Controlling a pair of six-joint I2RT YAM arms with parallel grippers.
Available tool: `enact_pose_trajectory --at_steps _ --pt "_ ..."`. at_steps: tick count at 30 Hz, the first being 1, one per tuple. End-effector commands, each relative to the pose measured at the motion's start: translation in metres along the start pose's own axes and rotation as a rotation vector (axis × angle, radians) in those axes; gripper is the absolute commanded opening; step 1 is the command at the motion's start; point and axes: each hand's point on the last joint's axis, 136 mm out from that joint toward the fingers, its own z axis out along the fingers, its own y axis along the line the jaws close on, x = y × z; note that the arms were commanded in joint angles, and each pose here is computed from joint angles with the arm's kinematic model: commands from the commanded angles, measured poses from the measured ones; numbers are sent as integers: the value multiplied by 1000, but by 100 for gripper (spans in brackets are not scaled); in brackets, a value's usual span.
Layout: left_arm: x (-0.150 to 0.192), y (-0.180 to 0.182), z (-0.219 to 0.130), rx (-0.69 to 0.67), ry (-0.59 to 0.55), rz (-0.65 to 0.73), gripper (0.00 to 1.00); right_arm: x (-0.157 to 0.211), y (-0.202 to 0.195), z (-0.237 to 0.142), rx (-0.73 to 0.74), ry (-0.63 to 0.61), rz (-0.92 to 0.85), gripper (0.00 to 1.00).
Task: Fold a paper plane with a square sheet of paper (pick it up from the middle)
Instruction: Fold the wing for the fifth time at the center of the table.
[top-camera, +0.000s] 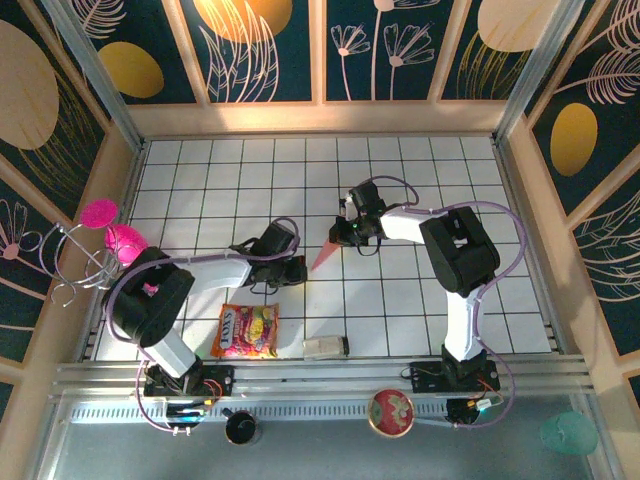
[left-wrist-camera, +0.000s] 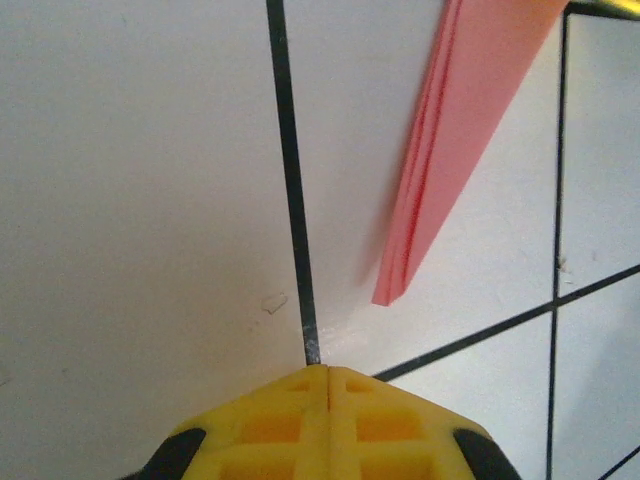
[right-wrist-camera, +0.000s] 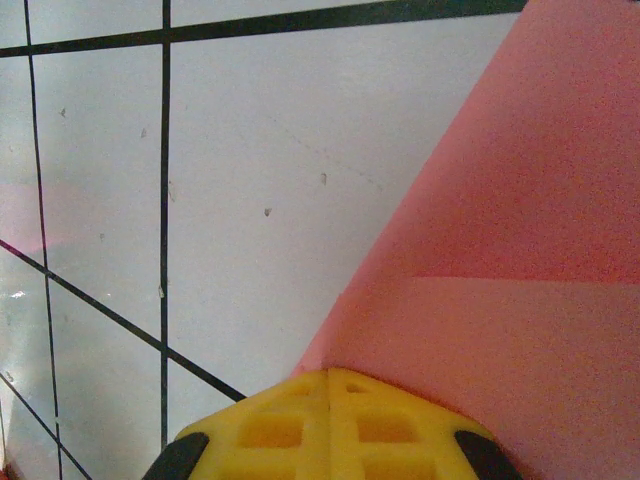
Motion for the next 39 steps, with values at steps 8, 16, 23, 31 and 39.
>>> enact_pose_trajectory --at_steps 8,16,23,31,39 --pt "-63 -59 8 169 -135 -6 1 57 -69 20 215 150 107 0" --pt "-71 -47 39 107 -125 -57 0 40 -46 16 121 121 111 0" --pt "-58 -23 54 37 -98 -100 0 25 -32 8 78 96 85 0" --pt "-33 10 61 -77 -38 -150 0 -11 18 -30 -44 -44 -13 3" --pt "-36 15 60 -114 -43 -150 0 8 -2 -18 16 -19 44 2"
